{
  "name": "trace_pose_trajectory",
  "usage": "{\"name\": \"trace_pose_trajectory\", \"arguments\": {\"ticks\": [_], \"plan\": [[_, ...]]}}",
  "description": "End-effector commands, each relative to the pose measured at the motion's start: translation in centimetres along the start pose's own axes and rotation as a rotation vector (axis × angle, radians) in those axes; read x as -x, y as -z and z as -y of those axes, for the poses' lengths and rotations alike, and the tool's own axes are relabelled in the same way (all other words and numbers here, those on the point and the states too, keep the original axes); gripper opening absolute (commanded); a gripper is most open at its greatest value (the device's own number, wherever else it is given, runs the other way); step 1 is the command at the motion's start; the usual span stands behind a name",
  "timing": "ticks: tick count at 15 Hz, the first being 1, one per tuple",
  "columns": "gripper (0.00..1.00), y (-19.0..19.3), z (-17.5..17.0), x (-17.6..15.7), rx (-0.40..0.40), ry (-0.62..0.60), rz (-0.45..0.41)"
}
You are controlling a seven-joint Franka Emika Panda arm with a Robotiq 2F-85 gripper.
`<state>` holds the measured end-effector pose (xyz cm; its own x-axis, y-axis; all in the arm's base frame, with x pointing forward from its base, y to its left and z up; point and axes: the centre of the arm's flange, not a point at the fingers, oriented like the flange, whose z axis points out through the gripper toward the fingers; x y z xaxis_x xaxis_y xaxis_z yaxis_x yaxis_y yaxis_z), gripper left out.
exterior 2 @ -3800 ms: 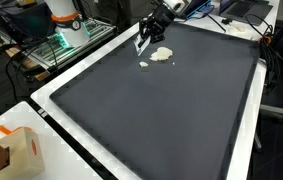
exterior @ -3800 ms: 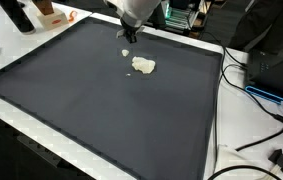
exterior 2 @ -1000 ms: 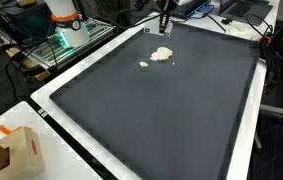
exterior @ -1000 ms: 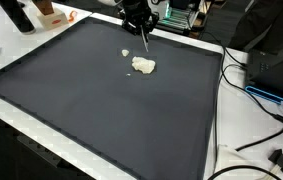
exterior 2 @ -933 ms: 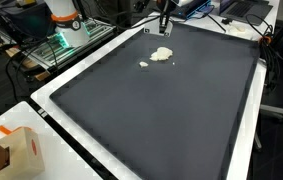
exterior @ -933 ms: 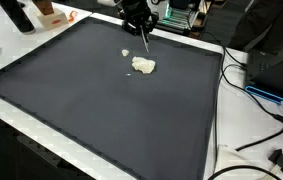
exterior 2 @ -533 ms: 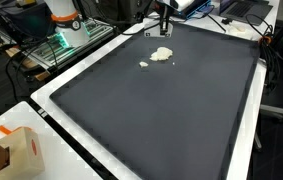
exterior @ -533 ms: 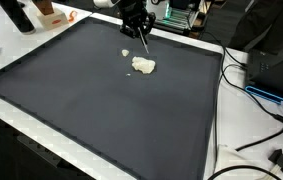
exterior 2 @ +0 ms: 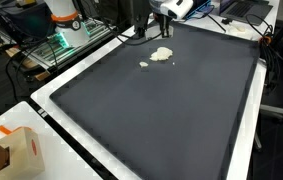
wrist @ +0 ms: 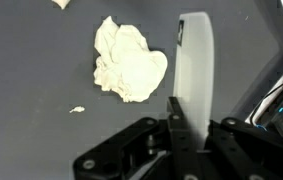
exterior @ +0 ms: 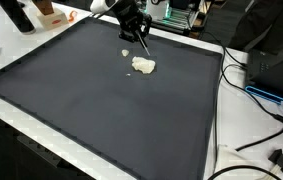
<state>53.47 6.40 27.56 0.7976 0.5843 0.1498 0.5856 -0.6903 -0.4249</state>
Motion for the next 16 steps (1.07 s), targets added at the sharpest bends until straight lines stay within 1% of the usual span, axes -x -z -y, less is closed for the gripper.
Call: {"name": "trace_pose_trajectory", "arguments": {"ticks": [1,12,16], "plan": [[0.01,-1.1,-0.8,0.9,-0.057,0.039,-0.023],[0.01,-3.7,-1.3,1.5,-0.154,0.036,0.071],[0.01,-3.8,-1.2,1.8,-0.168,0.026,0.087]]}}
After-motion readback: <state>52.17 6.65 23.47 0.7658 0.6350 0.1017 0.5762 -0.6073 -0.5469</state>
